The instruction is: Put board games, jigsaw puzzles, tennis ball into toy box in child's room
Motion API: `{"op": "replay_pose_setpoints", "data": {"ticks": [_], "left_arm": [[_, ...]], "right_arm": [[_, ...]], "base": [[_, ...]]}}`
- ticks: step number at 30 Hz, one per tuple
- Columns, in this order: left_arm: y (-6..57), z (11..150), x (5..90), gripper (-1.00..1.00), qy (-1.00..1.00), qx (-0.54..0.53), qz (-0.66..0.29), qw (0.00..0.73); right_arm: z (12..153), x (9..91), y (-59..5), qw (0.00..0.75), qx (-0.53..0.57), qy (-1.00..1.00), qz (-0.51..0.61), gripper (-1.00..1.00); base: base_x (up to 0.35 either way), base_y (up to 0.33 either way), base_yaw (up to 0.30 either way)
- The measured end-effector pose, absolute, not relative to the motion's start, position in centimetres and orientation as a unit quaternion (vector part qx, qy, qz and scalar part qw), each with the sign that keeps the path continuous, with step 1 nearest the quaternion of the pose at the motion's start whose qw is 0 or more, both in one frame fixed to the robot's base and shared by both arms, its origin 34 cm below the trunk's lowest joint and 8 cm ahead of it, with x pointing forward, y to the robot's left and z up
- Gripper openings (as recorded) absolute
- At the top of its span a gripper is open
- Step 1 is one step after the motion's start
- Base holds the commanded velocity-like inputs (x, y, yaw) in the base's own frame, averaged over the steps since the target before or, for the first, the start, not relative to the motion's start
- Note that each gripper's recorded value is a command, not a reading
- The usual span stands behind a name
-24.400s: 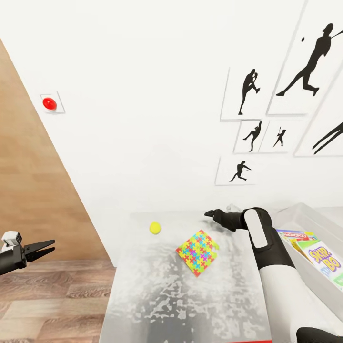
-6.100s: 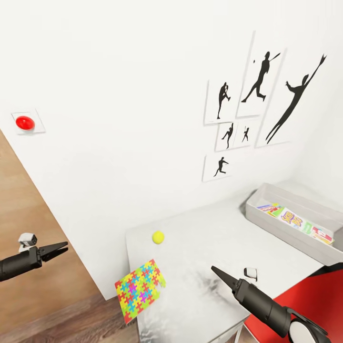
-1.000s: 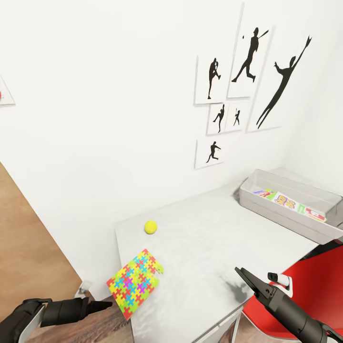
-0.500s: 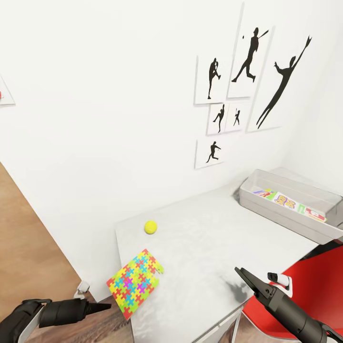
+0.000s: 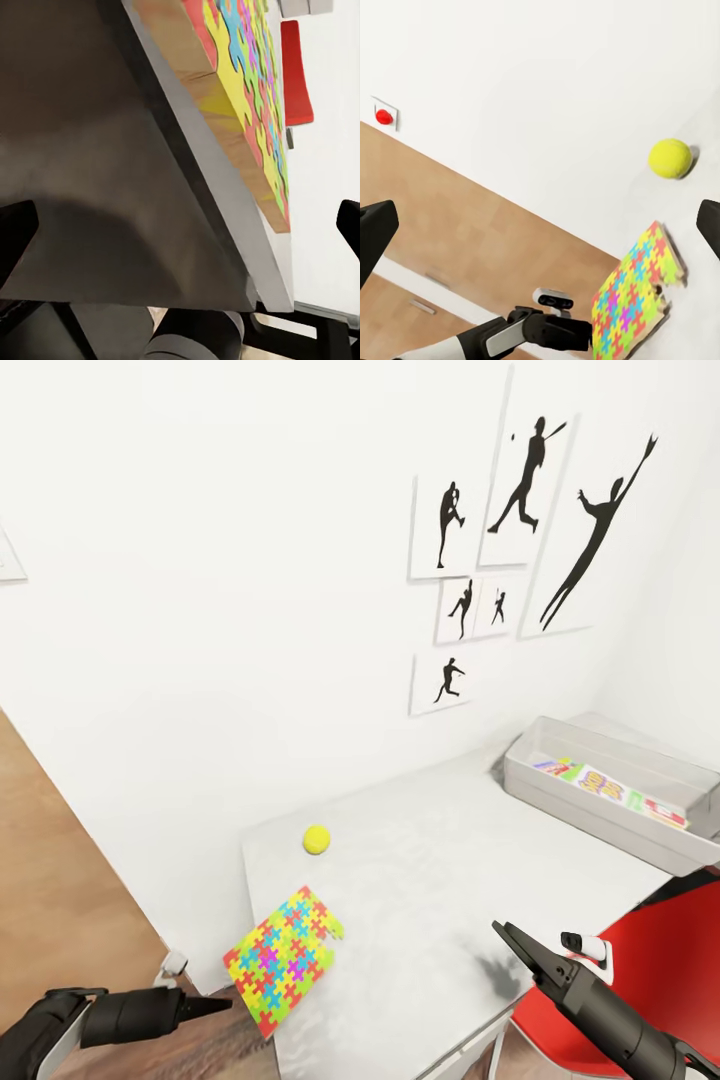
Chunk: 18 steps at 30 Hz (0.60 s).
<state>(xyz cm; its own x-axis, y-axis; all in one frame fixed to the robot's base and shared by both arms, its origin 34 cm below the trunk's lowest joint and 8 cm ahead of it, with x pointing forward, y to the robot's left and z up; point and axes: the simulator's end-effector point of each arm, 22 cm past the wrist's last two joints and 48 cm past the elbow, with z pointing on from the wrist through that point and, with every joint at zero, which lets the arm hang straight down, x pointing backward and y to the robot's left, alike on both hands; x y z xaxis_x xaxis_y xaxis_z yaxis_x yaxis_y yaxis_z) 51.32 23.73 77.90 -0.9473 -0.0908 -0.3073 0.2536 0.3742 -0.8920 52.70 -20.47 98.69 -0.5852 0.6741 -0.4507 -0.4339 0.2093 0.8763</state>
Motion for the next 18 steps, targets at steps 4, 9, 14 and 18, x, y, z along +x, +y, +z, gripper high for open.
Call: {"op": "replay_pose_setpoints", "data": {"ticks": [4,9,14,18], "left_arm": [[23.78,77.99,51.5,1.0,0.813,0.049,-0.558,0.158],[23.77,78.02,51.55,1.0,0.813,0.049,-0.558,0.16],[23.72,78.05,51.58,1.0,0.812,0.049,-0.559,0.161],[23.71,78.06,51.58,1.0,0.812,0.049,-0.559,0.161]], "right_arm": [[98.69,52.72,-20.49,0.446,0.094,0.638,0.621,1.0],[98.68,52.73,-20.49,0.445,0.094,0.638,0.621,1.0],[98.68,52.72,-20.49,0.445,0.094,0.638,0.622,1.0],[98.68,52.72,-20.49,0.445,0.094,0.638,0.621,1.0]], "base": [[0.081,0.019,0.0],[0.016,0.004,0.0],[0.003,0.001,0.0],[0.025,0.0,0.0]]}}
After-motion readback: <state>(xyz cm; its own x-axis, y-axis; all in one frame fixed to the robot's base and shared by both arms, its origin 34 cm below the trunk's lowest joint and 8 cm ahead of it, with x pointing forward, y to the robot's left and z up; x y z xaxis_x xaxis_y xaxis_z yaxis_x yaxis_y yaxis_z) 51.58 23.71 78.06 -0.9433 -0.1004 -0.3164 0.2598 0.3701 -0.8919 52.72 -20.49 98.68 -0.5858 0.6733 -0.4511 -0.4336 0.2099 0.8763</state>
